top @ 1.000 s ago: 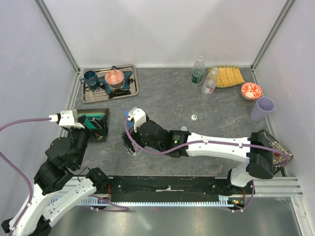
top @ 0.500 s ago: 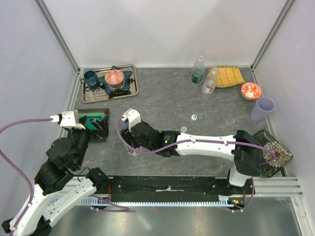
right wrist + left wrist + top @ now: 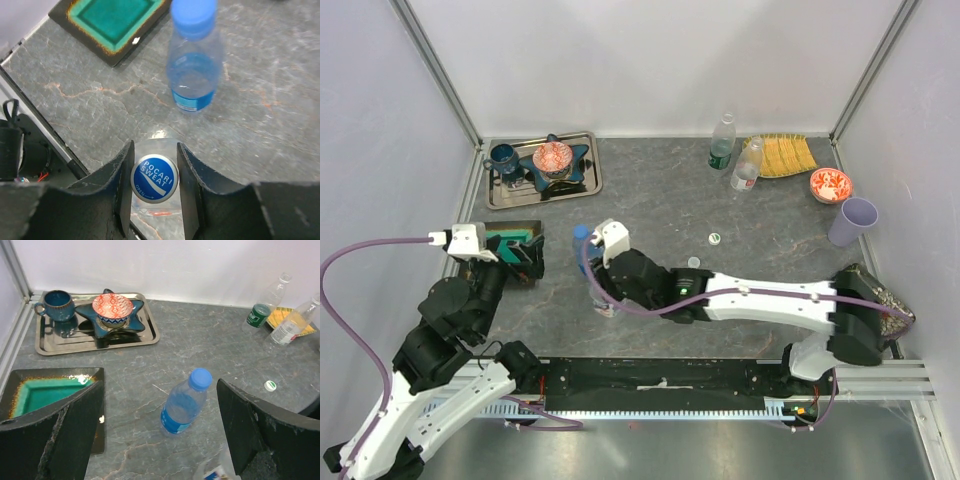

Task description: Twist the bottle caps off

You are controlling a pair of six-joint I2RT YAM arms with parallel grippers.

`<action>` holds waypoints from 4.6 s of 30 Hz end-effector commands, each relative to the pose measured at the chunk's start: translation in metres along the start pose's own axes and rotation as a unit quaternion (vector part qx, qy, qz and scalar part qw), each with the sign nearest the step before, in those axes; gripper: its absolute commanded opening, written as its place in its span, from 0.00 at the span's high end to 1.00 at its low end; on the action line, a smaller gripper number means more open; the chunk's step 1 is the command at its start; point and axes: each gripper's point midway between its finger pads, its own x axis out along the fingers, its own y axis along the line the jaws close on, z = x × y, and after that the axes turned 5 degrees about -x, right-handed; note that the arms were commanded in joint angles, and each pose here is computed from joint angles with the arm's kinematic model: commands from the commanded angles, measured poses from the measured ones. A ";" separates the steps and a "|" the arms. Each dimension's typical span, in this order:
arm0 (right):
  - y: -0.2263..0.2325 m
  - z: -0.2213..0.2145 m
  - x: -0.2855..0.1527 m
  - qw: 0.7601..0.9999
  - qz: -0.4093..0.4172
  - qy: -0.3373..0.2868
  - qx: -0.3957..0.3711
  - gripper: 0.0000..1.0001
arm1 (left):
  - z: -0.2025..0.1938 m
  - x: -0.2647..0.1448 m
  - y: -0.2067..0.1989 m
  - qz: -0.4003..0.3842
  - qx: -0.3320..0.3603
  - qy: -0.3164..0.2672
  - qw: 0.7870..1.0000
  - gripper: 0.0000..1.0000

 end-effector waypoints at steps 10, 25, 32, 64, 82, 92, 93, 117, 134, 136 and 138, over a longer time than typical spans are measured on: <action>-0.123 0.115 -0.165 0.973 -0.096 -0.120 0.173 1.00 | 0.021 0.015 -0.154 -0.324 -0.028 0.009 0.946 0.00; -0.113 0.148 -0.231 0.963 -0.013 -0.158 0.220 1.00 | 0.009 -0.006 -0.276 -0.672 -0.041 0.115 0.731 0.00; -0.100 0.167 -0.240 0.966 0.032 -0.188 0.173 1.00 | -0.019 -0.022 -0.269 -0.700 -0.030 0.167 0.693 0.00; -0.049 0.201 -0.222 0.955 0.159 -0.234 0.092 1.00 | -0.046 -0.047 -0.263 -0.738 -0.039 0.218 0.638 0.08; -0.119 0.209 -0.227 0.957 -0.035 -0.235 0.166 0.09 | -0.050 0.035 -0.253 -0.542 0.018 0.128 0.831 0.43; -0.131 0.209 -0.200 0.948 -0.088 -0.220 0.211 0.13 | -0.048 0.067 -0.241 -0.383 0.090 0.052 0.918 0.46; -0.130 0.213 -0.199 0.947 -0.087 -0.224 0.213 0.14 | -0.047 0.072 -0.237 -0.361 0.104 0.044 0.926 0.46; -0.127 0.205 -0.163 0.952 -0.097 -0.209 0.201 0.54 | -0.050 0.067 -0.237 -0.347 0.121 0.038 0.929 0.48; -0.120 0.187 -0.152 0.963 -0.083 -0.182 0.178 1.00 | -0.045 0.064 -0.234 -0.347 0.119 0.031 0.930 0.48; -0.115 0.183 -0.152 0.970 -0.067 -0.175 0.158 1.00 | -0.039 0.060 -0.236 -0.359 0.118 0.025 0.926 0.48; -0.103 0.180 -0.152 0.977 -0.032 -0.164 0.131 1.00 | -0.033 0.049 -0.243 -0.392 0.115 0.027 0.912 0.48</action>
